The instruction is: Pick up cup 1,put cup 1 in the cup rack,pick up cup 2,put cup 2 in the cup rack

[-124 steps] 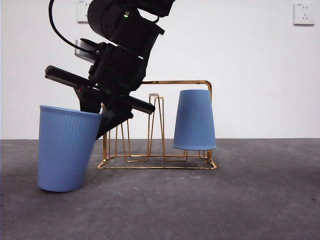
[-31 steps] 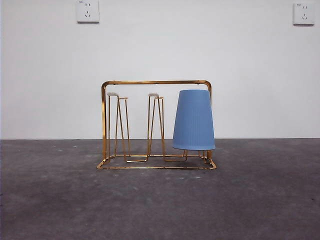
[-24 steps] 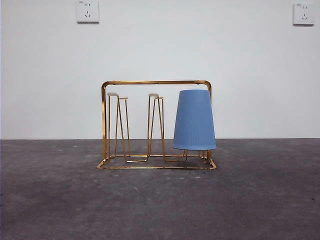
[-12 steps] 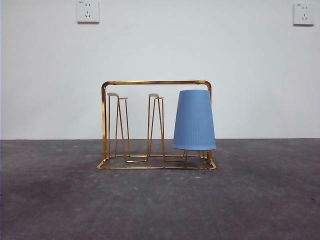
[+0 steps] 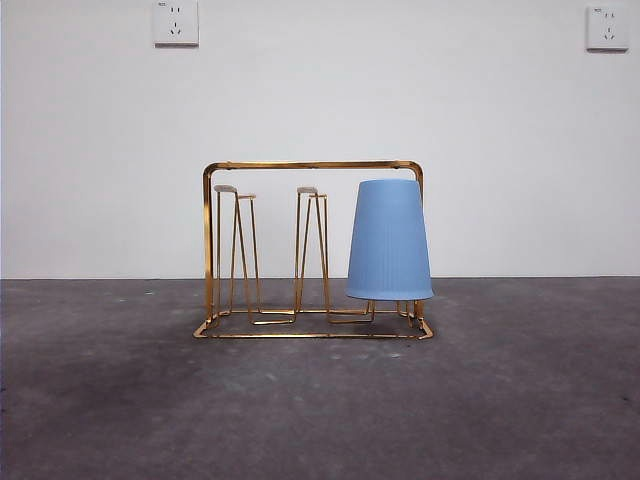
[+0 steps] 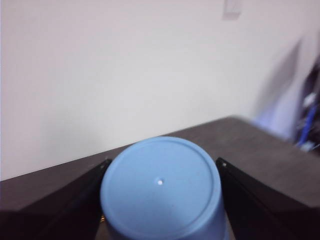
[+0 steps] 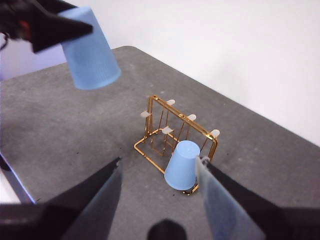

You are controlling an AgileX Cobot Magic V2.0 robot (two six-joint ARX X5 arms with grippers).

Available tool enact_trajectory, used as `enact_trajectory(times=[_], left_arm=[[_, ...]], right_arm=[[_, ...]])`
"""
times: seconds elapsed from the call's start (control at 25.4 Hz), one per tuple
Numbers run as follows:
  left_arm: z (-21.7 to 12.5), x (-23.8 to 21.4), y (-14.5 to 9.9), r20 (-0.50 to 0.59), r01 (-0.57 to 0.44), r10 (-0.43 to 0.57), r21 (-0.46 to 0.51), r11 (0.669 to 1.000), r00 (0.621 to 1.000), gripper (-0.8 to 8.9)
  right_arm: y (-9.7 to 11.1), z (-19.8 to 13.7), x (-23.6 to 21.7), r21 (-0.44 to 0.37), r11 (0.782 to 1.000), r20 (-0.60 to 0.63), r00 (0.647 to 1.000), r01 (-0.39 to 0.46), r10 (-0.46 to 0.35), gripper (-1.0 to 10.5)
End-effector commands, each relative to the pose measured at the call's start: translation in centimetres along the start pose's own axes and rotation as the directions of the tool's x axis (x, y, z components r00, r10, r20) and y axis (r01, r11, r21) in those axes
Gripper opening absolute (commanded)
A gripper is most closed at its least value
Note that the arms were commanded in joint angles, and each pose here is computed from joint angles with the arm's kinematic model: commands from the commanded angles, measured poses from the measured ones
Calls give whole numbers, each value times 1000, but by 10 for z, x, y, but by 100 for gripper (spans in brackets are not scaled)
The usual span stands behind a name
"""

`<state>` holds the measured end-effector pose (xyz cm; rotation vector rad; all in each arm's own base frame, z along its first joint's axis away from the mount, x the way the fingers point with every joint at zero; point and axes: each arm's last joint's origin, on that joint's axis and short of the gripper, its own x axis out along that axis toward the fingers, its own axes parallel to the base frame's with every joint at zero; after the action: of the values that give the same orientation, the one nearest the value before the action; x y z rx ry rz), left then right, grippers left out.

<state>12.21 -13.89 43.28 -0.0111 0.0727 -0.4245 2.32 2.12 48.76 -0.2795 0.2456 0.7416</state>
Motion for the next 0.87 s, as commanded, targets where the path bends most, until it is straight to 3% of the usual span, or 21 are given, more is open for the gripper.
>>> enact_trajectory(times=[0.04, 0.24, 0.55, 0.87], left_arm=[[-5, 14, -1, -18, -53, 55, 97, 994, 998, -6], [-21, 53, 7, -96, -120, 134, 133, 984, 986, -7], [-36, 96, 27, -135, -118, 128, 81, 990, 983, -6], [-57, 128, 41, -206, -106, 119, 69, 992, 971, -6]], right_arm=[[0, -2, 0, 33, 999, -15, 1000, 2, -2, 252], [1, -7, 0, 48, 999, -63, 998, 1, 2, 249], [2, -15, -1, 67, 998, -150, 989, 0, 10, 249], [2, -16, -1, 76, 997, -157, 988, 1, 11, 249]])
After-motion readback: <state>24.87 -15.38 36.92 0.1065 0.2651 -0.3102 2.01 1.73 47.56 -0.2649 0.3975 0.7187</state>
